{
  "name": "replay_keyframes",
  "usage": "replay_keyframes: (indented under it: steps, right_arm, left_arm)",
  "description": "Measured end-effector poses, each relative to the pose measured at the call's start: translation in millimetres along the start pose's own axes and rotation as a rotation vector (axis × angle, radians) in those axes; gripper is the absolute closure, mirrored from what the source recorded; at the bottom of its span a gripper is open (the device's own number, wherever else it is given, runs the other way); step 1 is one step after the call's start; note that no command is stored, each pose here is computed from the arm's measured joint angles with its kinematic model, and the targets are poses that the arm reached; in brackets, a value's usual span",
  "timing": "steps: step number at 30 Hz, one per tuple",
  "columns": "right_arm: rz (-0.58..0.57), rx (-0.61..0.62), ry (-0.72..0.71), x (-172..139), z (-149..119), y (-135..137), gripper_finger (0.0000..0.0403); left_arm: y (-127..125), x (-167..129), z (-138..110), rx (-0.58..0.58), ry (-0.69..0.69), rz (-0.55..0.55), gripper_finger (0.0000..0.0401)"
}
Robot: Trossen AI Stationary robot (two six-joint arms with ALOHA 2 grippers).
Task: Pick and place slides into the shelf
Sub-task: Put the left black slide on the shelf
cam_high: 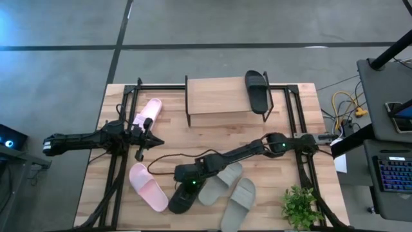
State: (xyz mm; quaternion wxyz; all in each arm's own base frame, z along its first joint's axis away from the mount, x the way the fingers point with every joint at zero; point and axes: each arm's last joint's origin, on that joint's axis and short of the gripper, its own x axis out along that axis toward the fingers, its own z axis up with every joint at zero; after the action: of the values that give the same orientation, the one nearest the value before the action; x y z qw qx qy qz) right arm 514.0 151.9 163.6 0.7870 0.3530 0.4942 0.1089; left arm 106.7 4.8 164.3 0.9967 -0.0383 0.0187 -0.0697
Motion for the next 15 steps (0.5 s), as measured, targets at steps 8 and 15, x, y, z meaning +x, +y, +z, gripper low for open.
replay_keyframes:
  steps: [8,15]
  right_arm:
    - [-0.098,-0.011,-0.19,-54.2,11.2,28.5,0.0389]
    - [-0.268,0.022,-0.393,-124.2,9.1,56.3,0.039]
  left_arm:
    - [0.0,0.0,0.0,0.0,0.0,0.0,0.0401]
    - [0.0,0.0,0.0,0.0,0.0,0.0,0.0401]
